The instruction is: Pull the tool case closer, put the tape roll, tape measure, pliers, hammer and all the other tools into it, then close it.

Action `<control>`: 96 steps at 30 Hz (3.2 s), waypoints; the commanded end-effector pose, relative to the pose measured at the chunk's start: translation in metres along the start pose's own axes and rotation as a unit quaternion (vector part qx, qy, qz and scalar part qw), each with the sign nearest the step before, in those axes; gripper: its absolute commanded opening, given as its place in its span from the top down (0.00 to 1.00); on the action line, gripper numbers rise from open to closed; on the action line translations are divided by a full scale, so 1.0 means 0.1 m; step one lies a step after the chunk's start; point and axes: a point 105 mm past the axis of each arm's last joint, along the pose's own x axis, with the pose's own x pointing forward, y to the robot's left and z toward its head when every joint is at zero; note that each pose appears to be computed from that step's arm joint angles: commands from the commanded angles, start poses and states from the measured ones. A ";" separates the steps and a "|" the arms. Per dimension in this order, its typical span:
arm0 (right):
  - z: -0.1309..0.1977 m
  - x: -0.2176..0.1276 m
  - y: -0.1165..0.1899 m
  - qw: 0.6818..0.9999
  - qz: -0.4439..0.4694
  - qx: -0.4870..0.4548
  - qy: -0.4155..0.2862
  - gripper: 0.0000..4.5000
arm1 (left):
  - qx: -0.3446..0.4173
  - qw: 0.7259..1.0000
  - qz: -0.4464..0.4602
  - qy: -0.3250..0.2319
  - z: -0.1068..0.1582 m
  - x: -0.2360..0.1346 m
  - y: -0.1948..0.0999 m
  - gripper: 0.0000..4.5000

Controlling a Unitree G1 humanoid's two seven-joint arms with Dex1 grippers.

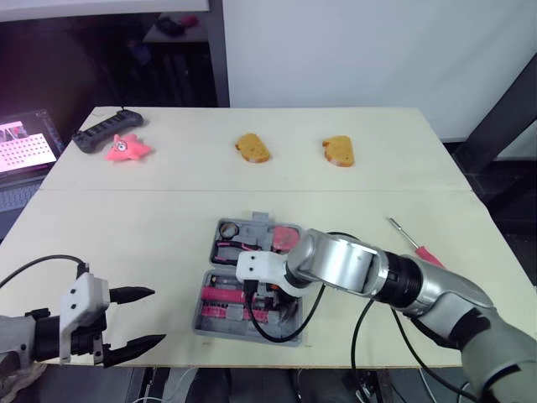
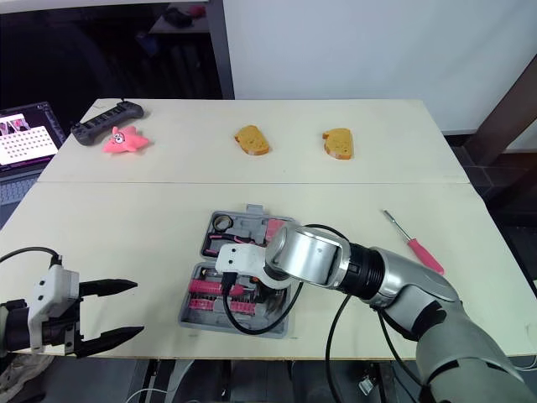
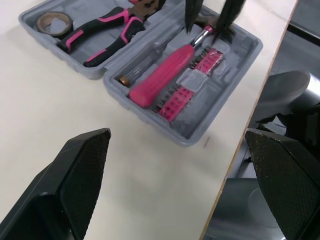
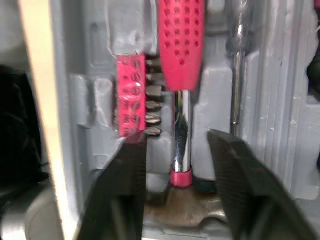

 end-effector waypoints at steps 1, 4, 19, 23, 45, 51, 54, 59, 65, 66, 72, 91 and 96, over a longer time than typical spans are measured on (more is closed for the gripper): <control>0.20 -0.31 0.05 0.998 0.013 -0.006 -0.061 0.61 | 0.013 1.000 -0.005 0.000 0.03 0.00 0.02 0.00; 0.28 -0.41 0.04 0.992 0.025 0.002 -0.120 0.61 | 0.015 1.000 -0.005 -0.003 0.03 0.02 0.04 0.00; 0.13 0.01 -0.08 0.951 0.000 -0.083 -0.298 1.00 | 0.025 0.999 -0.017 -0.014 0.08 0.10 0.09 0.00; 0.02 0.19 -0.05 0.958 0.013 -0.077 -0.277 1.00 | 0.025 1.000 -0.015 -0.009 0.08 0.08 0.09 0.00; -0.76 0.79 0.06 0.995 0.053 -0.001 -0.080 1.00 | 0.027 1.000 -0.011 -0.004 0.08 0.06 0.08 0.00; -0.65 0.80 0.04 0.992 0.053 -0.020 -0.110 1.00 | 0.027 1.000 -0.010 0.000 0.07 0.06 0.09 0.00; -0.28 0.50 -0.06 0.974 0.041 -0.065 -0.215 1.00 | 0.020 1.000 -0.003 0.000 0.06 0.05 0.13 0.00; -0.09 -0.07 -0.20 0.942 0.008 -0.112 -0.315 1.00 | 0.016 1.000 0.006 -0.011 0.07 0.06 0.23 0.00; -0.41 -0.51 -0.37 0.942 -0.055 -0.118 -0.310 1.00 | 0.023 1.000 -0.008 -0.012 0.06 0.11 0.40 0.00; -0.44 -0.56 -0.38 0.939 -0.061 -0.107 -0.321 1.00 | 0.025 1.000 -0.010 -0.013 0.06 0.12 0.43 0.00; -0.98 -0.86 -0.45 0.936 -0.119 0.011 -0.331 1.00 | 0.027 0.999 -0.034 -0.031 0.15 0.18 0.56 0.53; -2.77 -1.67 0.00 0.826 -0.378 0.230 -0.349 0.01 | -0.025 0.993 0.101 -0.046 -0.31 -0.39 0.92 0.00; -2.98 -1.86 0.11 0.797 -0.414 0.260 -0.353 0.01 | -0.024 0.992 0.114 -0.041 -0.32 -0.51 0.98 0.00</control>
